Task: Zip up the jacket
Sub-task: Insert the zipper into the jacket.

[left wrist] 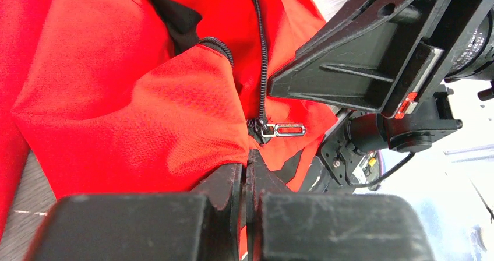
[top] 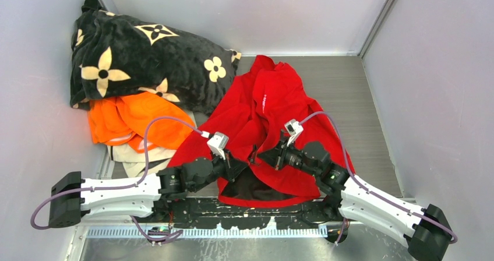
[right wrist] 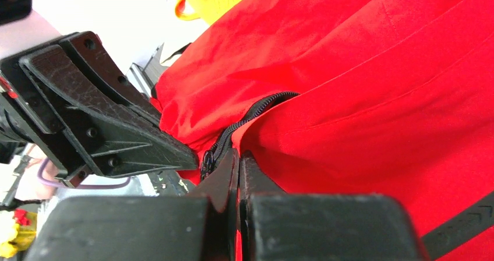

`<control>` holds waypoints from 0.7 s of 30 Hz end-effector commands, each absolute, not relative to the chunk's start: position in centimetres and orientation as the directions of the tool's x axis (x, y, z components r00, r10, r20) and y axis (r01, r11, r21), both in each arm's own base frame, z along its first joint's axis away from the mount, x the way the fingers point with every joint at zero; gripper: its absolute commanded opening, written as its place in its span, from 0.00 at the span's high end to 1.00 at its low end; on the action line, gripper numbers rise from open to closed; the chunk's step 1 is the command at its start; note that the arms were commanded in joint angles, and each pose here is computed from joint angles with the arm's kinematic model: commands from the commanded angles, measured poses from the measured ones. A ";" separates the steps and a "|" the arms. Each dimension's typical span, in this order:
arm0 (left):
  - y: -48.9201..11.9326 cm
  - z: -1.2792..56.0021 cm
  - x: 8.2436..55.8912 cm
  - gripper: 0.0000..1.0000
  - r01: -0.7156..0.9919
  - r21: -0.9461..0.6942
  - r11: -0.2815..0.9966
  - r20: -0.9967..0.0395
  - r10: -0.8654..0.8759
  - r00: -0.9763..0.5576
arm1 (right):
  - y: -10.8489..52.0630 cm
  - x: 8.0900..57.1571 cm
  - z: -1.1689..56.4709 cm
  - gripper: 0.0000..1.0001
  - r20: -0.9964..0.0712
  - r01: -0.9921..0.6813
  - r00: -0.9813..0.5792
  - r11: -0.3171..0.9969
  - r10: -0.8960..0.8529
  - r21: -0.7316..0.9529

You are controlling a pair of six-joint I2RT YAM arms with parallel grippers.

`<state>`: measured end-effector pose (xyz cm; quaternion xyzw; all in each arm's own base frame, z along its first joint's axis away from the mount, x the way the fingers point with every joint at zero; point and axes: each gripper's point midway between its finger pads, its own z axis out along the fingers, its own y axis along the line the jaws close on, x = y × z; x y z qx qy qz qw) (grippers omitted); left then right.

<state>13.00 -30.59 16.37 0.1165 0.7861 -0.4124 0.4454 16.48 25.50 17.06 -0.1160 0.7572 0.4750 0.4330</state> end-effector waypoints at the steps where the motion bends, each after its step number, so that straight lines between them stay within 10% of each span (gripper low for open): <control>1: -30.9 15.1 11.5 1.00 0.615 -0.516 0.596 -0.801 -0.083 -0.593 | 24.2 18.9 19.1 0.99 -0.839 -0.607 -0.457 0.586 0.295 0.537; 21: -28.9 13.9 13.0 0.89 0.499 -0.572 0.651 -0.750 -0.170 -0.639 | 25.3 17.7 19.1 0.99 -0.849 -0.659 -0.460 0.542 0.259 0.522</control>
